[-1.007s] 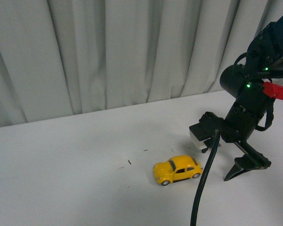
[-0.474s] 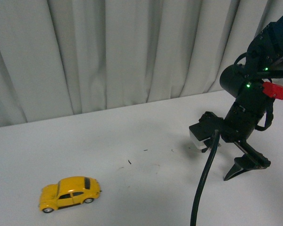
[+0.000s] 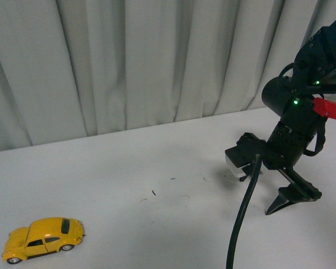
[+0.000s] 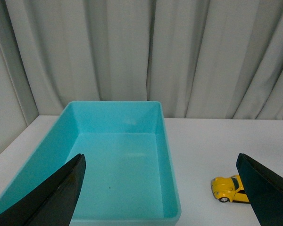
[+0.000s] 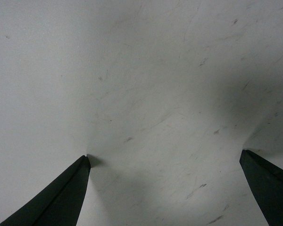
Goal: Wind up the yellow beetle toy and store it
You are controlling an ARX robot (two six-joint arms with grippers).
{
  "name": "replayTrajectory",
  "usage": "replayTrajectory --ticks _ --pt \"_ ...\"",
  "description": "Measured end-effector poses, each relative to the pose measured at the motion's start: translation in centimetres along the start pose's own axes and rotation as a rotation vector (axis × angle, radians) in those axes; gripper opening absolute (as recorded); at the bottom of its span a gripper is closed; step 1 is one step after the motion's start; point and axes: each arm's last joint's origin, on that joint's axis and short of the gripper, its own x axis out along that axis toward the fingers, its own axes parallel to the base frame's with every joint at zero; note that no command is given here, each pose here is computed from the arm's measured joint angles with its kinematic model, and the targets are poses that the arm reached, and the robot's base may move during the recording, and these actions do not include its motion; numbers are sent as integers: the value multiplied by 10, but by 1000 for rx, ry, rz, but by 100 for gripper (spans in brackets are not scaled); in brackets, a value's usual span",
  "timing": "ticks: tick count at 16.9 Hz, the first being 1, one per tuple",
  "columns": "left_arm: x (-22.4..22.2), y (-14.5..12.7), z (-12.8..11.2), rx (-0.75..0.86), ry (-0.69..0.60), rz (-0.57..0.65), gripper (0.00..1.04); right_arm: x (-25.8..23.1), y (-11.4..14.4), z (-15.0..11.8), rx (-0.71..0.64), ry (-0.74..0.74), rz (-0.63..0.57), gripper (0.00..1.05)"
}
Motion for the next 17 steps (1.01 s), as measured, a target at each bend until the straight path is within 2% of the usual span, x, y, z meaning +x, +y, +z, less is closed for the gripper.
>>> replayTrajectory --ticks 6,10,13,17 --pt "0 0 0 0 0 0 98 1 2 3 -6 -7 -3 98" --pt "0 0 0 0 0 0 98 -5 -3 11 -37 -31 -50 98" --pt "0 0 0 0 1 0 98 -39 -16 20 -61 -6 -111 98" --pt "0 0 0 0 1 0 98 -97 -34 36 -115 72 -271 98"
